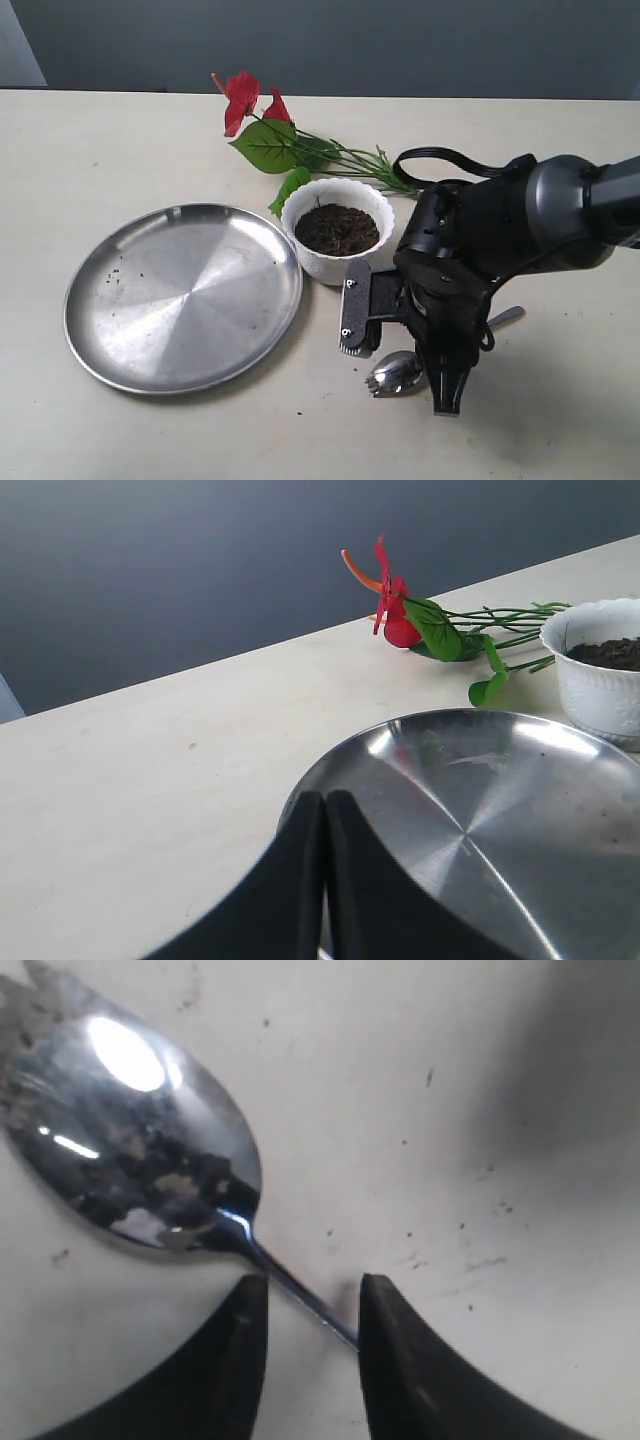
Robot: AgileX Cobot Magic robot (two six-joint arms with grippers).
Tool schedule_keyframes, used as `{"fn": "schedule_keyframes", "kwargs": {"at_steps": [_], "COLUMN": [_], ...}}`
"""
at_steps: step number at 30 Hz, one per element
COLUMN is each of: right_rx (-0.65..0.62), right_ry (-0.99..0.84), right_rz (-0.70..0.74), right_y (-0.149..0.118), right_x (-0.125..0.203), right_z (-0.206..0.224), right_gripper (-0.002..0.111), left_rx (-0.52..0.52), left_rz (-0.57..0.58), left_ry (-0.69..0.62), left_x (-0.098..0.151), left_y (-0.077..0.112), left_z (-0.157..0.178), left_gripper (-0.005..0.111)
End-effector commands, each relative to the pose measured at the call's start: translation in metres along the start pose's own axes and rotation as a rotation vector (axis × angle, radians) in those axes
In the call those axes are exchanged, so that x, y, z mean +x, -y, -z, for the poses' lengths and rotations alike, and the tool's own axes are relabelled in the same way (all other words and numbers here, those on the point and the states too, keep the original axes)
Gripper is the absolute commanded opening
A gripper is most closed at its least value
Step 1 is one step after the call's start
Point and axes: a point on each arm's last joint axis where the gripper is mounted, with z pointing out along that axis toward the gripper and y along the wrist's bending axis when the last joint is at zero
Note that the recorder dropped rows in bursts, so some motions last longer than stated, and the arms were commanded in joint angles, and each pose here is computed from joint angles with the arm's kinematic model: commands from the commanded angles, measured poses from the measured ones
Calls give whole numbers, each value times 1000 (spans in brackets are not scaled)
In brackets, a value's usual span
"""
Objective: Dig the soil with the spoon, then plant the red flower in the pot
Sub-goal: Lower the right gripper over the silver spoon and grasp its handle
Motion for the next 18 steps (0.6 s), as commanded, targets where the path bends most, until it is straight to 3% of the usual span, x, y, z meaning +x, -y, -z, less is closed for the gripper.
{"fn": "schedule_keyframes", "kwargs": {"at_steps": [1,4,9,18], "right_rx": [14,29,38,-28], "right_ry": [2,23,38,-34], "right_rz": [20,28,31,59], "right_y": [2,3,4,-4], "right_x": [0,-2,-4,-9], "right_z": [1,1,1,-31], "right_gripper": [31,33,48,47], "left_rx": [5,5,5,5], "left_rz": [8,8,8,8], "left_ry": [17,17,17,17], "left_x": [-2,-2,-2,-2], "left_y": [0,0,0,0], "left_z": [0,0,0,0], "left_gripper": [0,0,0,0]}}
